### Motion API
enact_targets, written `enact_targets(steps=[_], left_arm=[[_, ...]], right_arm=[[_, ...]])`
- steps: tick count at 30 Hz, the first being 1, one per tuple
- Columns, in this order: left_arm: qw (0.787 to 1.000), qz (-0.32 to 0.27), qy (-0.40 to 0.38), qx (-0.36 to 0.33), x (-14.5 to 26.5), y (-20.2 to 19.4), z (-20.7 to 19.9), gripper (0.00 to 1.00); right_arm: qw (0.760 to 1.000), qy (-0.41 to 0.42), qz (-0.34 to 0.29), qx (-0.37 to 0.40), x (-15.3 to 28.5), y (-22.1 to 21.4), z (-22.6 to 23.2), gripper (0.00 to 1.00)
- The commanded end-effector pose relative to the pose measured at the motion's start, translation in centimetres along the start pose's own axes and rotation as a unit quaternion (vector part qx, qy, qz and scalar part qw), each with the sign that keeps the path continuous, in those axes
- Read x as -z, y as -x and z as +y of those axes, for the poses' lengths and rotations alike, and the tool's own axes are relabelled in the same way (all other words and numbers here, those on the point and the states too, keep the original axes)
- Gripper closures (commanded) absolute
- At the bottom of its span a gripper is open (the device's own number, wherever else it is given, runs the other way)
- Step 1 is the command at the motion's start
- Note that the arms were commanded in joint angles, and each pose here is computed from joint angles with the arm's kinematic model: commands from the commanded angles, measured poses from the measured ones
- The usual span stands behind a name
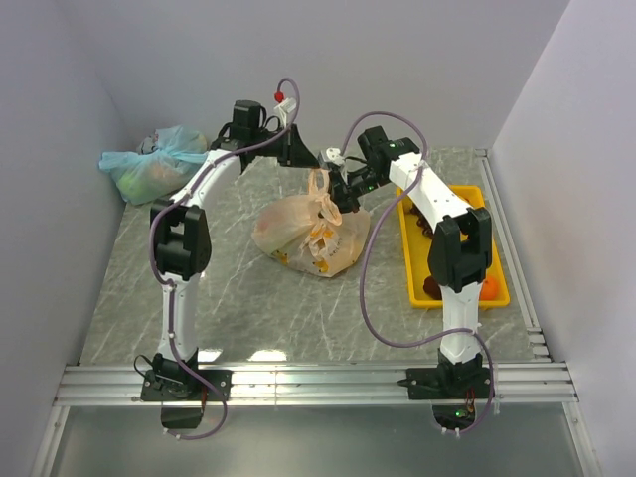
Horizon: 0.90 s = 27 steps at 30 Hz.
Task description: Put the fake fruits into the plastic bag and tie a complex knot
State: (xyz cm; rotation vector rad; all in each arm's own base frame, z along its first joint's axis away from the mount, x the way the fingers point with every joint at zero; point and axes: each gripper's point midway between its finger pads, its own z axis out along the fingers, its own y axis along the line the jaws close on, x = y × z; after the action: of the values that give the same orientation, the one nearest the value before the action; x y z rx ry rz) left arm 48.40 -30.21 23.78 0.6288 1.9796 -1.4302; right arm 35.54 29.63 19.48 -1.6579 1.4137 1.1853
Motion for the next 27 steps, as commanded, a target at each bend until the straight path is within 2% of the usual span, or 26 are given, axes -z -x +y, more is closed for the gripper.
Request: enact_targets(steps=[1, 2, 8, 10, 13, 15, 16, 17, 18, 19, 20, 24, 25, 27], left_arm=[[0.997, -0.034, -0.056, -0.041, 2.1, 2.7, -3.8, 0.92], [0.996, -0.034, -0.068, -0.044, 2.6, 2.7, -4.2, 1.00], [0.995, -0.076, -0.032, -0.056, 6.8, 4.8, -4.5, 1.00], [0.992, -0.092, -0.007, -0.084, 8.4, 5.8, -5.0, 1.00], [0.989, -0.085, 0.006, -0.123, 9.4, 5.1, -6.3, 1.00], [0.988, -0.066, 0.019, -0.137, 9.6, 3.2, -6.4, 1.00], [0.988, -0.055, 0.018, -0.140, 9.4, 2.3, -6.7, 1.00], [0.985, -0.045, 0.019, -0.167, 9.2, 1.5, -6.7, 1.00], [0.987, -0.024, 0.022, -0.155, 9.2, -0.3, -6.9, 1.00], [0.985, -0.010, 0.027, -0.168, 8.5, -1.2, -7.0, 1.00], [0.982, 0.002, 0.027, -0.188, 8.1, -2.1, -7.0, 1.00], [0.985, 0.067, 0.027, -0.157, 6.2, -7.0, -7.0, 1.00], [0.983, 0.087, 0.018, -0.160, 5.4, -8.2, -7.5, 1.00], [0.976, 0.117, 0.015, -0.185, 4.4, -9.9, -6.9, 1.00]], right_arm=[[1.000, -0.011, -0.009, -0.008, 0.4, 0.8, -0.7, 1.00], [1.000, -0.017, -0.011, -0.016, 0.6, 0.7, -0.9, 1.00], [0.993, -0.047, -0.043, -0.103, 2.5, 0.5, -2.6, 1.00], [0.987, -0.052, -0.054, -0.145, 2.9, 0.1, -2.8, 1.00], [0.972, -0.056, -0.078, -0.215, 3.0, 0.0, -2.9, 1.00], [0.959, -0.058, -0.097, -0.258, 3.2, 0.3, -3.0, 1.00], [0.945, -0.060, -0.111, -0.302, 2.8, 0.0, -3.4, 1.00], [0.938, -0.063, -0.118, -0.321, 2.8, 0.1, -3.5, 1.00], [0.935, -0.074, -0.128, -0.322, 2.8, -0.2, -4.3, 1.00], [0.916, -0.074, -0.135, -0.371, 2.7, 0.1, -4.3, 1.00], [0.909, -0.081, -0.141, -0.383, 2.9, 0.0, -4.8, 1.00], [0.881, -0.107, -0.171, -0.427, 3.6, 0.3, -7.0, 1.00], [0.867, -0.111, -0.176, -0.452, 3.8, 0.2, -7.4, 1.00], [0.857, -0.121, -0.186, -0.465, 4.1, 0.0, -8.2, 1.00]])
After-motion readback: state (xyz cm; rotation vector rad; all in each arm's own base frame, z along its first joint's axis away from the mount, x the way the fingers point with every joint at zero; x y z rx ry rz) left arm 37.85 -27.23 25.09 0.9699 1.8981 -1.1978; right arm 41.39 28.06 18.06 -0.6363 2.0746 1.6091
